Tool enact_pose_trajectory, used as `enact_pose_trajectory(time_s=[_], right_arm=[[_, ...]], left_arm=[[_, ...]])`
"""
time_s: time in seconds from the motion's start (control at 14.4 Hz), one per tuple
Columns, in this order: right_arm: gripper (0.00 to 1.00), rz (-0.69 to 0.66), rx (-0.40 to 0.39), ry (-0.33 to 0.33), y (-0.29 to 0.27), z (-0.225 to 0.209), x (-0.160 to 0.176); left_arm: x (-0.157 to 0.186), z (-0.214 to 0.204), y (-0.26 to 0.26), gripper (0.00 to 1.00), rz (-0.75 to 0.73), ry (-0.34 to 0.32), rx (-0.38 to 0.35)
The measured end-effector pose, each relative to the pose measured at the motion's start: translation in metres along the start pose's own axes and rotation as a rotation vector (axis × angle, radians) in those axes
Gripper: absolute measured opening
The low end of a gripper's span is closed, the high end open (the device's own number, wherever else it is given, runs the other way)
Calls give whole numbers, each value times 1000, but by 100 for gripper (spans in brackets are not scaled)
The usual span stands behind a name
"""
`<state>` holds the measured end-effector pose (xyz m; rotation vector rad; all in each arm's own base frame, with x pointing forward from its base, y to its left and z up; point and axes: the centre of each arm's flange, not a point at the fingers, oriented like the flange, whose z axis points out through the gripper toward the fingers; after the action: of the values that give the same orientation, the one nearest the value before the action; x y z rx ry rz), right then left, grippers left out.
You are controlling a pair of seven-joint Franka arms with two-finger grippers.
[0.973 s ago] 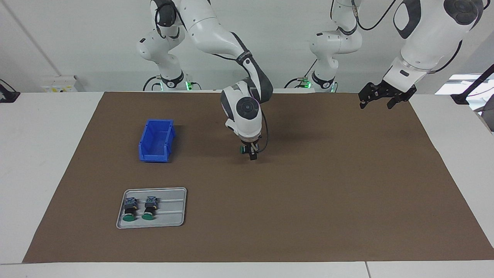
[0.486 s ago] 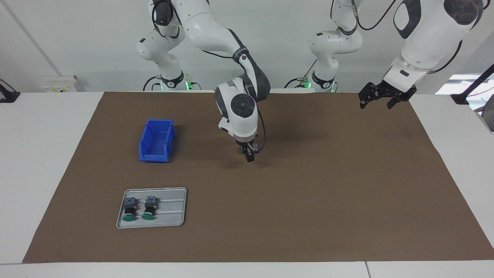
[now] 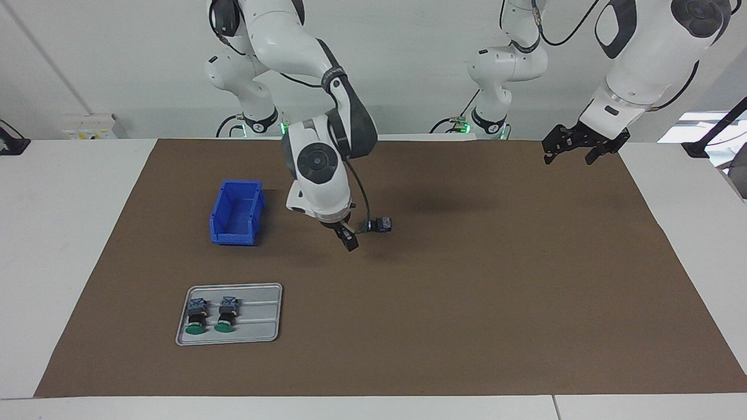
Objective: Place and press button with both arms
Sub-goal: 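Withdraw the right gripper while the left gripper moves toward the button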
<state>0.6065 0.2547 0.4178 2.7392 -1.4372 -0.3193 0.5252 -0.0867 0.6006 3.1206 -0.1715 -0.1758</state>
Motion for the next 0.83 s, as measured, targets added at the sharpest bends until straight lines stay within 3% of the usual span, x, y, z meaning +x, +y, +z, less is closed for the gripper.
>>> enact_pose_trajectory(time_s=[0.42,0.56,0.83], right_arm=[[99,-255,-8,36,41,-58,42],[99,-367,0,42,56,-76,59],[99,-471,39,31,109,-130,101]], left_arm=[[0,0,0,100,-7,0,0],[0,0,0,100,-94,1,0],[1,-1,4,100,-356,12,-4]])
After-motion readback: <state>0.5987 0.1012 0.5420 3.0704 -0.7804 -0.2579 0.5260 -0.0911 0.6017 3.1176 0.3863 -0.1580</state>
